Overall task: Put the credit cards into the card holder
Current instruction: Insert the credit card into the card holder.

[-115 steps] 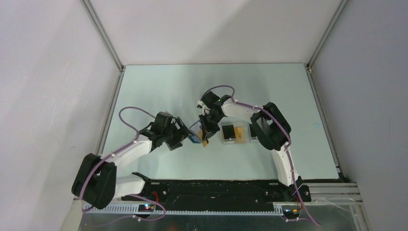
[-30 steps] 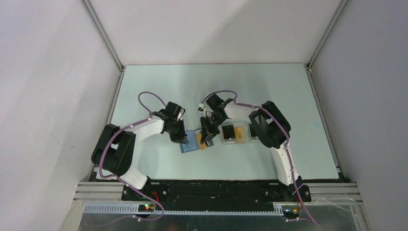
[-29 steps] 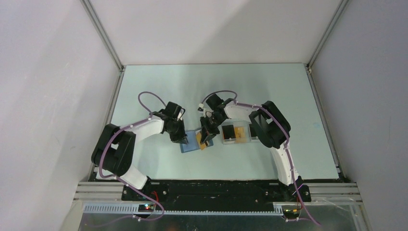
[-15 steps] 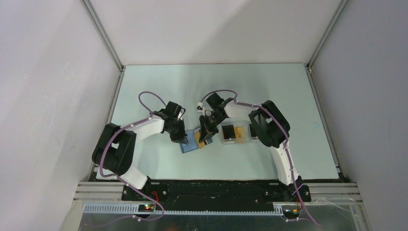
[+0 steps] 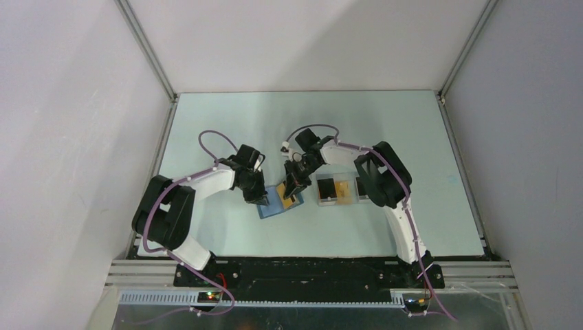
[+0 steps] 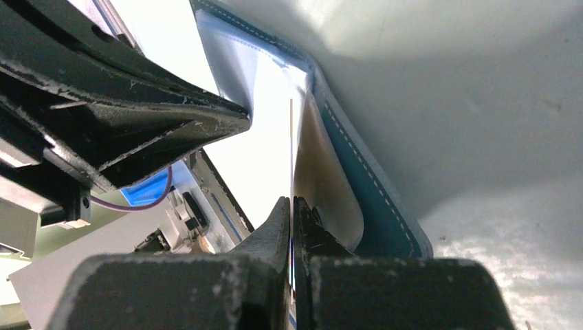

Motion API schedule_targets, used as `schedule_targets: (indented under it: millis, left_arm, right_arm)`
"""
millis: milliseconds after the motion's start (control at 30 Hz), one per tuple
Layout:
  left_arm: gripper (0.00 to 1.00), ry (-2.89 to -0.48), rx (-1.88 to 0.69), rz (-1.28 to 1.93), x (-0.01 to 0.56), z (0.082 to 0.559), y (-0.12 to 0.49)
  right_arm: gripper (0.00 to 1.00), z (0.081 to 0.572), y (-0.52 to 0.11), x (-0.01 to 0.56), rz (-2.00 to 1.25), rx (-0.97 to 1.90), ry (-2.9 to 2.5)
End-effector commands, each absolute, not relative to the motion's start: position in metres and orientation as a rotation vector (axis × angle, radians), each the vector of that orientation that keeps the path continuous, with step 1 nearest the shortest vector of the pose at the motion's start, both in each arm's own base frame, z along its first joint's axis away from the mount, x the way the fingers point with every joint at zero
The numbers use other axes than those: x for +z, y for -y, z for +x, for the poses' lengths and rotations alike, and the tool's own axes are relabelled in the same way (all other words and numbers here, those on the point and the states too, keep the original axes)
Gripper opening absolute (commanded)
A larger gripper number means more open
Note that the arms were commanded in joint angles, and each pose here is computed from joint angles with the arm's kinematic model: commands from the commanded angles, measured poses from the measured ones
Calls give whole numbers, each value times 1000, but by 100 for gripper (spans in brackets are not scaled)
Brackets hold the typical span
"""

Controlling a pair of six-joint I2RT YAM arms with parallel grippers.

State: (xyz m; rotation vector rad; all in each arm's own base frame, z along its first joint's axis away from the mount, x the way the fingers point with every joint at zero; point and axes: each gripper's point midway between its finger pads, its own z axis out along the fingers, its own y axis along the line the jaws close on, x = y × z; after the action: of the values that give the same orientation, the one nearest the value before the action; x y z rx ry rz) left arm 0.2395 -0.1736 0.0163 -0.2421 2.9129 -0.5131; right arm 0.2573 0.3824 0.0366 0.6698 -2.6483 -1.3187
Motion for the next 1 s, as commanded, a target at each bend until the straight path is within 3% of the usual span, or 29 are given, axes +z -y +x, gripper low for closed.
schedule_targets:
  millis: [0, 233, 733, 867, 967]
  left_arm:
    - [5, -2957, -370, -208, -4, 233, 158]
    - [5, -2957, -370, -207, -5, 233, 158]
    - [7, -2950, -381, -162, -1, 235, 159]
    - [12, -2940, -404, -129, 5, 237, 161]
    - [26, -2916, -471, -108, 16, 238, 167]
  right_arm:
    - [0, 260, -388, 37, 693, -1347, 2606]
    - [0, 259, -385, 25, 683, -1246, 2618]
    - [0, 242, -401, 35, 723, -1456, 2413]
    - [0, 242, -402, 32, 706, -1461, 2400]
    - [0, 243, -402, 31, 712, -1457, 2411]
